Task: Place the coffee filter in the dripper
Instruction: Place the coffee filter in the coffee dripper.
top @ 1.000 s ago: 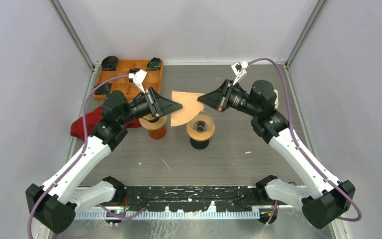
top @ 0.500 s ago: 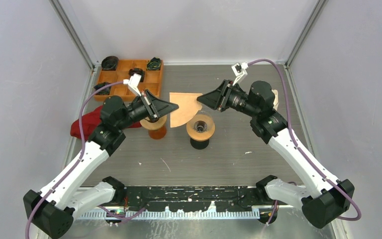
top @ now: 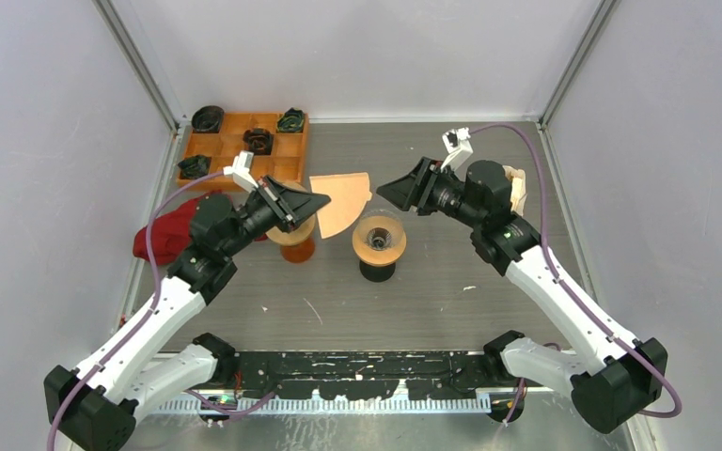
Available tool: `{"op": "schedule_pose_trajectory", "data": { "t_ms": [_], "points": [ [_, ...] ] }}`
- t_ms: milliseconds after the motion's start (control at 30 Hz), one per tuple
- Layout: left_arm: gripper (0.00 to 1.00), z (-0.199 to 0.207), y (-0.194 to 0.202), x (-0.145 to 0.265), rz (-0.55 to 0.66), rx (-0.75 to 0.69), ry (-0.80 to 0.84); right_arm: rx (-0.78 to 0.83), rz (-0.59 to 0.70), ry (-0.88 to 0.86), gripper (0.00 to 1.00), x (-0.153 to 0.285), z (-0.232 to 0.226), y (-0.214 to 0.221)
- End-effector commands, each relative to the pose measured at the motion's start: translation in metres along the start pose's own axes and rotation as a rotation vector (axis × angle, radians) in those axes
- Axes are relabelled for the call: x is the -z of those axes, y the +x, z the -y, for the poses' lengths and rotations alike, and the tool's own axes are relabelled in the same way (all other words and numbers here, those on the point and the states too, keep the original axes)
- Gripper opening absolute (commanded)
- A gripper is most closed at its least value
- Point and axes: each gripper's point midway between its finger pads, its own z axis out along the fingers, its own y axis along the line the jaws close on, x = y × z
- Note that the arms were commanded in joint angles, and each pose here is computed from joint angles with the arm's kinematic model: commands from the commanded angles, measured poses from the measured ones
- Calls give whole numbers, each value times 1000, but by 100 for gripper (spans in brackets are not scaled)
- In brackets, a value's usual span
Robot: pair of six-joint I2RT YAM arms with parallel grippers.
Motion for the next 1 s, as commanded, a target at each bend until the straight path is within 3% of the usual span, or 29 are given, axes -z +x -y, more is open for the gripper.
{"op": "schedule_pose_trajectory", "data": {
  "t_ms": [0, 967],
  "points": [
    [0, 31, -18, 5, 95, 24, 112, 20, 34, -10, 60, 1, -4, -6],
    [0, 34, -16, 1, 80, 60, 144, -75, 46, -207, 61, -7, -34, -8]
  ]
}}
